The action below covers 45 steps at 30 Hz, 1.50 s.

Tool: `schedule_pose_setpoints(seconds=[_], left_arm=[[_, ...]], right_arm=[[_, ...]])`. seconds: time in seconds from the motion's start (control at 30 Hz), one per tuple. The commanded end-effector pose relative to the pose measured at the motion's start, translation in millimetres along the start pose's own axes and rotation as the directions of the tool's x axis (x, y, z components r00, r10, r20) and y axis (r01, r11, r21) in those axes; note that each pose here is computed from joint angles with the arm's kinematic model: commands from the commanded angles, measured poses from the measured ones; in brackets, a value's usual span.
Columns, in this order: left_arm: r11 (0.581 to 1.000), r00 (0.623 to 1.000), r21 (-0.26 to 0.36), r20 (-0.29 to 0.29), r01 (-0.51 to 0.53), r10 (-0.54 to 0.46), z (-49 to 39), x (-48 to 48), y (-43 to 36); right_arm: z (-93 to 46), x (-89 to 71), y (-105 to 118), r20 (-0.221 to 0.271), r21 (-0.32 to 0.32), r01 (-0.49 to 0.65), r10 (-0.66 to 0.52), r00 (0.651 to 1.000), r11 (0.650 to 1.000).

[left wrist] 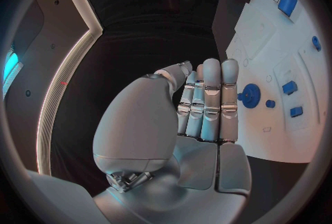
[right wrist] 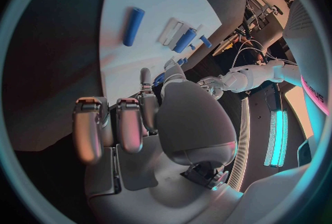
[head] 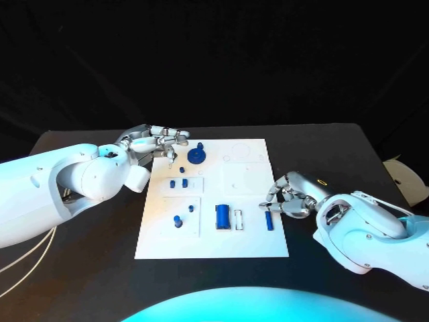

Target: Assemble the parts on the task board

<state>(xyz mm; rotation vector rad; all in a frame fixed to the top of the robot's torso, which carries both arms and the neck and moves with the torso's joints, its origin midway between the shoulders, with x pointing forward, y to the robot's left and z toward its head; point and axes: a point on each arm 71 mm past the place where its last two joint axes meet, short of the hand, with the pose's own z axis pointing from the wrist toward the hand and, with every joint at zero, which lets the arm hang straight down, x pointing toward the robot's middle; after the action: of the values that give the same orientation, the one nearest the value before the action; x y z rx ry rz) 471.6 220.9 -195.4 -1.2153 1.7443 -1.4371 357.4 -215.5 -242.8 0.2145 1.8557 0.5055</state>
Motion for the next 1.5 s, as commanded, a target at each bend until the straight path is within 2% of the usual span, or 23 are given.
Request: schedule_pose_setpoints(seconds=[0.03, 0.37, 0.83, 1.5], left_arm=[[1.000, 1.000, 0.005, -0.019, 0.006, -0.006, 0.4, 3.3, -1.0], [1.000, 1.000, 0.006, -0.027, 0.006, -0.006, 0.7, 4.7, -1.0], [1.000, 1.000, 0.007, -0.027, 0.007, -0.006, -0.1, 4.1, -1.1], [1.000, 1.000, 0.003, -0.027, 0.007, -0.006, -1.5, 3.1, -1.0]], right_arm=[[-5.5, 0.5, -5, -0.022, -0.023, 0.076, -0.076, 0.997, 0.997], [-15.9, 6.7, -19, -0.019, 0.006, 0.136, -0.136, 0.991, 0.991], [-6.7, 25.2, -15, -0.029, -0.001, 0.141, -0.141, 0.990, 0.990], [-0.8, 37.8, -15, -0.111, -0.009, 0.223, -0.222, 0.969, 0.975]])
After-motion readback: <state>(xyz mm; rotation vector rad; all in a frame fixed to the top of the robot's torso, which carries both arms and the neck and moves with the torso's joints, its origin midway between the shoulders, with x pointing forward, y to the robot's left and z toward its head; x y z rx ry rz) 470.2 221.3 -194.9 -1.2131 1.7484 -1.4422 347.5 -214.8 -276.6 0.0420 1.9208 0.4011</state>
